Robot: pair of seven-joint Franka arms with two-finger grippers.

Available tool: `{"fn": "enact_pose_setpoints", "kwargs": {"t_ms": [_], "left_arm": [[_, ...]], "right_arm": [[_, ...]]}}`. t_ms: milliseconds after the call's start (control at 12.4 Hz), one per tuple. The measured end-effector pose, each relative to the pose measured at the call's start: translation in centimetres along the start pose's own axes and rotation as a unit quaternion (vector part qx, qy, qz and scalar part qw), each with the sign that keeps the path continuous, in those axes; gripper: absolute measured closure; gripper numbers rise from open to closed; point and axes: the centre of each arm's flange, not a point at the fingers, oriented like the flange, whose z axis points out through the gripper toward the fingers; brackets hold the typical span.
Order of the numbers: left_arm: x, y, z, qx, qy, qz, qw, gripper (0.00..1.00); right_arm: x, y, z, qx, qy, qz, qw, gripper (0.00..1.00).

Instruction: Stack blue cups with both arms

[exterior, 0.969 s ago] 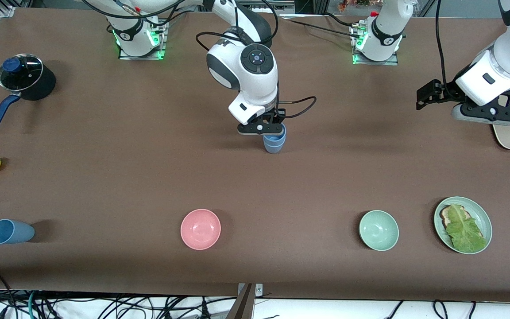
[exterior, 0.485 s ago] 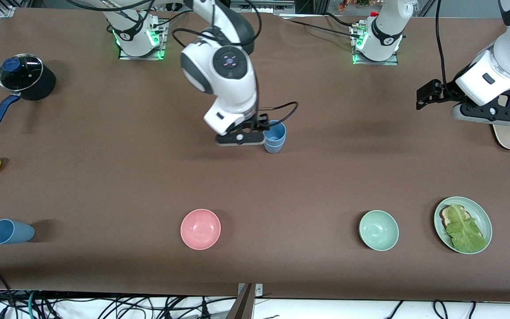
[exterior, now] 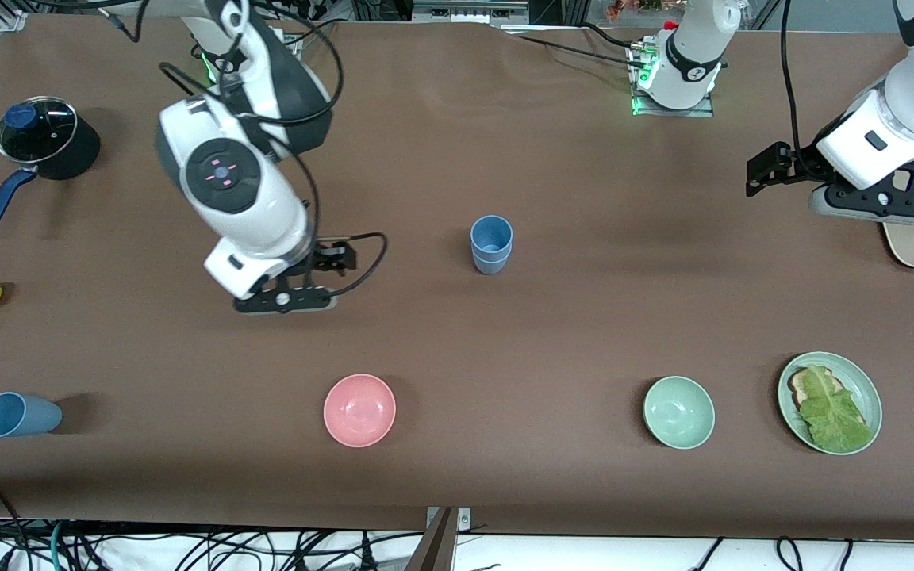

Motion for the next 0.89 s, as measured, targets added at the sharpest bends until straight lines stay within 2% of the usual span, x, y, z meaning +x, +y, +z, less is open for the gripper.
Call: {"fn": "enact_pose_setpoints", "kwargs": {"t_ms": [242, 565, 888], "left_arm": [[0.0, 0.0, 0.0, 0.0, 0.0, 0.0, 1.0, 0.0], [0.0, 0.0, 0.0, 0.0, 0.0, 0.0, 1.0, 0.0], [0.0, 0.0, 0.0, 0.0, -0.001, 0.0, 1.0, 0.0]], "right_arm": [[1.2, 3.6, 0.1, 0.0, -0.006, 0.016, 1.0, 0.0], [1.4, 11.9, -2.6, -0.009, -0.04, 0.011, 0.999, 0.0], [-0.8, 21.7, -7.7, 0.029, -0.052, -0.016, 0.998, 0.0]]}}
